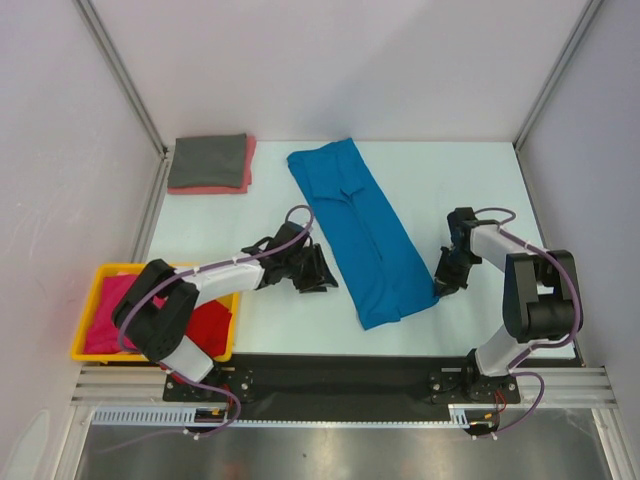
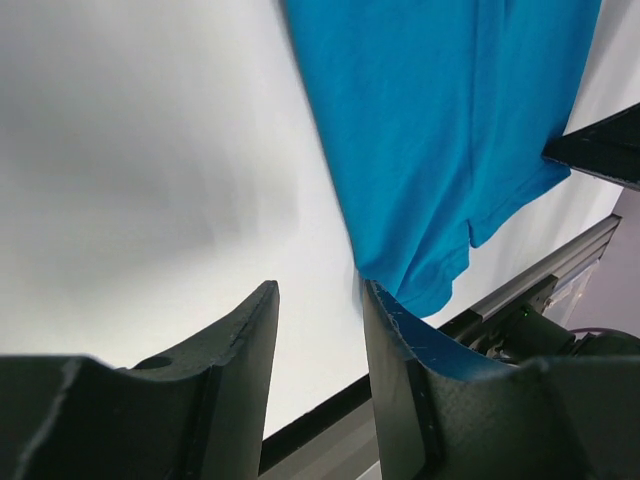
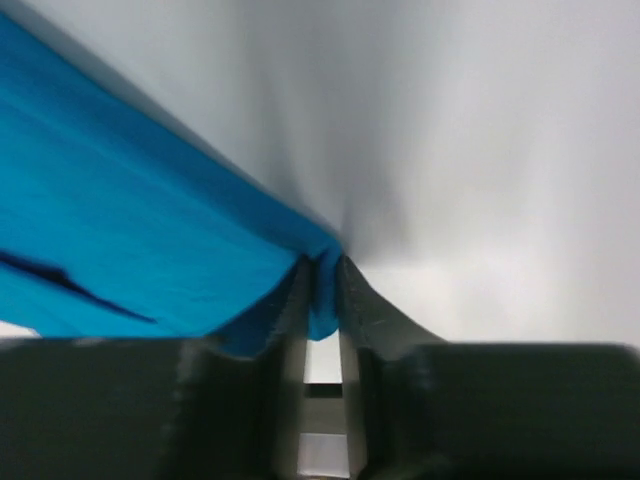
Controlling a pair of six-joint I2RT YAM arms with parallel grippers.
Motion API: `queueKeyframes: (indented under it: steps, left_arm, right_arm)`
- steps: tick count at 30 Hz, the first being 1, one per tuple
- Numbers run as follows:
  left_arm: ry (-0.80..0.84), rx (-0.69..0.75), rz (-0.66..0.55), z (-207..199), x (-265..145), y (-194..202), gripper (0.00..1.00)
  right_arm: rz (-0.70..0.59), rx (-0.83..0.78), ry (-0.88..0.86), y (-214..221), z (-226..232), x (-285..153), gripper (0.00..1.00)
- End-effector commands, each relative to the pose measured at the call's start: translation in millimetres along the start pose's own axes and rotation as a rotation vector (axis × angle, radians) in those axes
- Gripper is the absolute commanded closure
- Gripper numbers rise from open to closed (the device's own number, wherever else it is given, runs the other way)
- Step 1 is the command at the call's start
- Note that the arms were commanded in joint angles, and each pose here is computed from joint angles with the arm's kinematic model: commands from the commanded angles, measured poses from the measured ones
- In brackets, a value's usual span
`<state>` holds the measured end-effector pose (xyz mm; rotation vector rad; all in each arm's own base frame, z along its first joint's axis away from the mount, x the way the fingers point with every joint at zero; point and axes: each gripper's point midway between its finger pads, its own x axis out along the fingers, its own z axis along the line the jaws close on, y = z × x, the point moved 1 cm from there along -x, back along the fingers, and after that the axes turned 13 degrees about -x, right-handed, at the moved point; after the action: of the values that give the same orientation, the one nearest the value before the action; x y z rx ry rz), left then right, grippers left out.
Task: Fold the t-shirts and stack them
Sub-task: Fold the tshirt
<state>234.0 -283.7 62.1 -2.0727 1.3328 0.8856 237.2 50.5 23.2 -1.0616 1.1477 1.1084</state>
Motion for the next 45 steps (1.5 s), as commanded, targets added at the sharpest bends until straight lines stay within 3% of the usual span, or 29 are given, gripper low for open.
queueKeyframes:
  steps: [1, 2, 14, 18, 20, 21, 25, 26, 34, 36, 41, 44, 45]
  left_arm:
    - [0.049, 0.015, -0.011, -7, -13, -1, 0.55]
    - [0.058, 0.01, -0.006, -7, -14, 1, 0.55]
    - [0.055, -0.093, 0.063, 18, -10, 57, 0.57]
    - [0.002, -0.156, 0.059, 45, -13, 76, 0.57]
    - [0.05, -0.191, 0.055, 36, -14, 79, 0.57]
    - [0.043, -0.189, 0.067, 37, -13, 86, 0.56]
    - [-0.007, -0.203, 0.105, 38, -7, 106, 0.35]
    - [-0.006, -0.205, 0.108, 39, -5, 108, 0.35]
    - [-0.002, -0.239, 0.127, 40, 5, 114, 0.43]
    - [0.008, -0.246, 0.137, 39, 10, 116, 0.5]
    - [-0.016, -0.248, 0.156, 41, 17, 121, 0.55]
    - [-0.011, -0.258, 0.138, 45, 17, 119, 0.7]
    - [-0.007, -0.257, 0.137, 46, 17, 119, 0.85]
  right_arm:
    - [0.011, 0.048, 0.003, 11, 3, -3, 0.9]
    - [0.016, 0.059, 0.008, 14, 2, -4, 1.0]
    - [0.05, 0.204, -0.184, 79, 39, -17, 1.0]
    - [0.031, 0.204, -0.223, 84, 44, -21, 1.0]
    - [0.036, 0.195, -0.227, 84, 45, -21, 1.0]
    - [0.043, 0.191, -0.222, 86, 44, -20, 1.0]
    - [0.04, 0.185, -0.23, 85, 45, -20, 1.0]
    - [0.034, 0.182, -0.235, 83, 46, -20, 1.0]
    - [0.036, 0.163, -0.221, 81, 44, -18, 1.0]
    - [0.032, 0.156, -0.221, 80, 43, -19, 1.0]
    - [0.025, 0.149, -0.218, 80, 42, -22, 1.0]
    - [0.017, 0.139, -0.208, 80, 40, -27, 1.0]
    - [0.005, 0.13, -0.204, 79, 39, -28, 1.0]
